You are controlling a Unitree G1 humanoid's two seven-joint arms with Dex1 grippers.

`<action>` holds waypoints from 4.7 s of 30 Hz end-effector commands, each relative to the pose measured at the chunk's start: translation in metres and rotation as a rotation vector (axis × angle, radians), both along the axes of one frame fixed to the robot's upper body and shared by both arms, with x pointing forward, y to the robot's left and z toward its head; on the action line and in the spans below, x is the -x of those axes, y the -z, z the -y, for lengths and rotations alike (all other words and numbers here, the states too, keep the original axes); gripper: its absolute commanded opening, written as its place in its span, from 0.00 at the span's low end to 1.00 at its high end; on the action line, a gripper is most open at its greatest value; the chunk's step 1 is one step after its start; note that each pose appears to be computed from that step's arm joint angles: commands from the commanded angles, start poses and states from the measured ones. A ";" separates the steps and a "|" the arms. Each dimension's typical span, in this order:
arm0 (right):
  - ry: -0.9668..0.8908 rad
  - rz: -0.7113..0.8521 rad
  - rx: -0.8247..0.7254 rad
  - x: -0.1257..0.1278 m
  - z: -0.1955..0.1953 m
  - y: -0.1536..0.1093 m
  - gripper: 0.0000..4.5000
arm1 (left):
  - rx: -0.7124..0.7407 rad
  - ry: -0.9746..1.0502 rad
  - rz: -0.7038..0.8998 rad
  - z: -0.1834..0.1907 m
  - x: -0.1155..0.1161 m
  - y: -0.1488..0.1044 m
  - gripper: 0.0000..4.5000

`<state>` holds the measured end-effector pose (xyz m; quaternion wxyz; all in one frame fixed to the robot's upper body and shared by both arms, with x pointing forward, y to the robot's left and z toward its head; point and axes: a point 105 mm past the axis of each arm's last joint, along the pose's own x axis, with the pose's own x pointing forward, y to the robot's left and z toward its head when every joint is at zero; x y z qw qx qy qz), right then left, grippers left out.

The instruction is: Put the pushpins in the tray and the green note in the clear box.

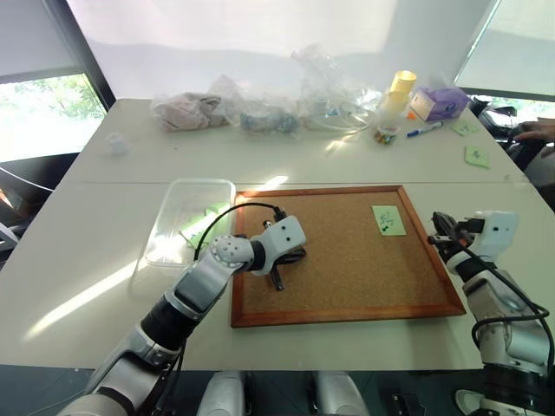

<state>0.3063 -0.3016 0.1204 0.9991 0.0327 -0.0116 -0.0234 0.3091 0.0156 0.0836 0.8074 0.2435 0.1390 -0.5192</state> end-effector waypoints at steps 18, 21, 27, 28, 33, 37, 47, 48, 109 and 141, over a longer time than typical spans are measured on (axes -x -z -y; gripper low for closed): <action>0.191 -0.116 -0.008 0.023 0.052 0.016 0.07 | -0.081 -0.054 -0.092 -0.014 0.003 0.032 0.00; 0.192 -0.122 -0.008 0.023 0.054 0.018 0.31 | -0.081 -0.056 -0.092 -0.014 0.003 0.032 0.00; 0.204 -0.124 0.002 0.024 0.056 0.018 0.99 | -0.078 -0.057 -0.092 -0.014 0.003 0.033 0.00; 0.205 -0.125 0.002 0.024 0.057 0.018 0.99 | -0.078 -0.057 -0.092 -0.014 0.003 0.032 0.00; 0.202 -0.125 0.001 0.026 0.057 0.018 0.99 | -0.075 -0.057 -0.092 -0.013 0.003 0.032 0.00; 0.155 -0.085 0.022 0.023 0.048 0.009 0.99 | -0.074 -0.057 -0.092 -0.013 0.003 0.032 0.00; -0.244 -0.040 0.058 0.004 -0.038 -0.011 0.99 | -0.082 -0.042 -0.079 -0.013 0.002 0.032 0.00; -0.263 -0.049 0.052 0.003 -0.043 -0.008 0.99 | -0.082 -0.041 -0.078 -0.013 0.002 0.032 0.00; -0.286 0.032 0.095 -0.010 -0.058 -0.020 0.01 | 0.594 0.066 -0.292 -0.012 0.014 -0.078 0.00; -0.425 0.115 0.217 0.033 -0.105 -0.065 0.00 | 0.991 -0.007 -0.876 0.108 -0.023 -0.108 0.90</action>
